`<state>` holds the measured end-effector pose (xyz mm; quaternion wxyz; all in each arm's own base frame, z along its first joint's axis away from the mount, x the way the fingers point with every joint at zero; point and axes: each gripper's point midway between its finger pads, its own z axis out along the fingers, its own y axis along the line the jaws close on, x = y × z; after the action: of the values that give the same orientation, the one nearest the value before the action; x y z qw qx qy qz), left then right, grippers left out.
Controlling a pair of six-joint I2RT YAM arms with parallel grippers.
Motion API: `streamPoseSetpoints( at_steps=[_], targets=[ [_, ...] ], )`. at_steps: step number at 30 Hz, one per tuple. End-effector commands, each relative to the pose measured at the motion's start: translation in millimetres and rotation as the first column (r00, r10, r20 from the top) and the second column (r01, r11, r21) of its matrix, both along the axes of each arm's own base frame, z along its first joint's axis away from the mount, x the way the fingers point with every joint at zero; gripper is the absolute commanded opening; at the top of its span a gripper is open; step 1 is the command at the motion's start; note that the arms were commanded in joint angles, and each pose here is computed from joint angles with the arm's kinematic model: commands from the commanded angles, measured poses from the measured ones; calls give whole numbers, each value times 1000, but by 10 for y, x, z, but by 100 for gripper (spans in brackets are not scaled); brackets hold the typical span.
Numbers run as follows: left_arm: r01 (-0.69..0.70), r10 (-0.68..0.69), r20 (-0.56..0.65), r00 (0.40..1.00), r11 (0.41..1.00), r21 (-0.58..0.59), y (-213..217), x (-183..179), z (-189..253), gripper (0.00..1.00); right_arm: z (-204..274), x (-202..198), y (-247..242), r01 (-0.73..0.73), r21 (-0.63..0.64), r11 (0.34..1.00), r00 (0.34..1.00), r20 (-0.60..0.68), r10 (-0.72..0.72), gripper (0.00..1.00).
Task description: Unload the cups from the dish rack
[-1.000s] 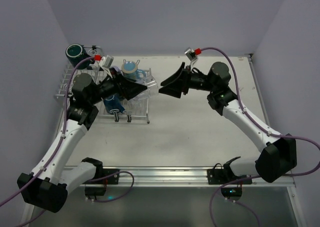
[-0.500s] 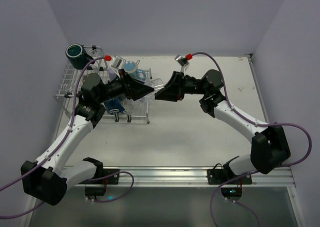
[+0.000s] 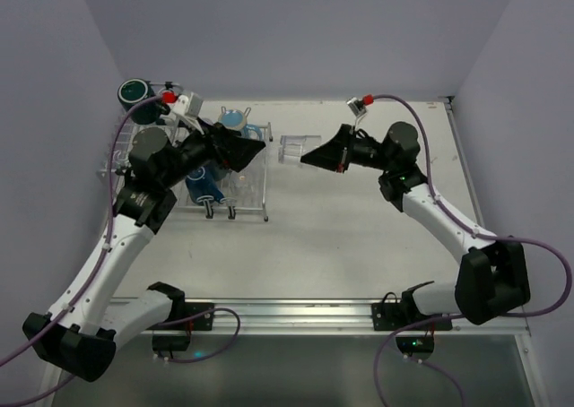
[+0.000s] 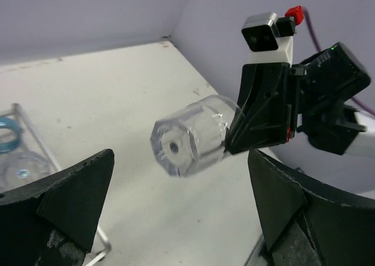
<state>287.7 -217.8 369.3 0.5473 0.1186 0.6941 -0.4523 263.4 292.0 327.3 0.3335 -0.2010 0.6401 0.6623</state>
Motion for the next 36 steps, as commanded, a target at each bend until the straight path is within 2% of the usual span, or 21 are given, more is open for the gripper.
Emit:
streamPoseSetpoints(
  at_steps=[1,2,4,5,6,7,8,9,11,12,14,15,16,19,23,28,30,36],
  targets=[
    [-199,187,93,978,970,139,386,35,79,100,3,507,-334,314,-128,941,949,65,-308,0],
    [-231,216,102,971,956,178,455,57,-6,100,-353,598,-460,371,-289,883,927,58,-370,0],
    [-243,226,98,969,945,219,519,3,-127,100,-390,850,-668,496,-397,772,861,111,-496,0],
    [-245,227,97,969,936,255,547,-3,-266,100,-722,1012,-919,555,-534,638,800,133,-585,0],
    [-242,224,96,970,932,271,562,-26,-329,100,-687,1127,-1027,589,-566,577,769,170,-616,0],
    [-244,221,112,969,928,281,586,-64,-346,100,-877,1128,-1167,568,-654,499,752,166,-638,0],
    [-243,217,116,969,918,314,609,-65,-456,100,-994,1273,-1454,612,-714,341,681,256,-686,0],
    [-245,218,117,969,913,326,627,-79,-503,100,-1079,1432,-1567,607,-753,254,655,292,-697,0],
    [-267,240,119,963,902,339,683,-102,-593,100,-1287,1509,-1920,555,-826,93,623,339,-705,0],
    [-270,241,128,962,903,333,685,-111,-596,100,-1386,1653,-2044,531,-847,32,607,354,-711,0],
    [-265,237,123,964,907,327,682,-148,-689,100,-1535,1738,-2341,475,-879,-30,591,344,-730,0],
    [-259,229,130,965,911,321,651,-160,-706,100,-1499,1842,-2409,478,-877,-43,577,351,-737,0],
    [-274,244,129,961,903,331,659,-150,-755,100,-1723,1884,-2479,418,-906,-61,592,323,-738,0],
    [-247,215,127,968,895,372,569,-192,-904,100,-1922,2020,-2728,354,-931,-92,582,296,-758,0],
    [-259,222,136,966,874,411,544,-207,-1016,100,-1972,2119,-3021,334,-935,-122,561,301,-771,0],
    [-259,217,145,965,863,433,493,-229,-1050,100,-2079,2180,-3086,315,-947,-68,582,249,-774,0],
    [-254,213,142,967,862,439,480,-240,-1066,100,-2152,2187,-3107,299,-951,-79,586,249,-772,0],
    [-269,232,137,963,850,454,501,-215,-1115,100,-2380,2207,-3059,241,-969,-52,613,193,-766,0]
  ],
)
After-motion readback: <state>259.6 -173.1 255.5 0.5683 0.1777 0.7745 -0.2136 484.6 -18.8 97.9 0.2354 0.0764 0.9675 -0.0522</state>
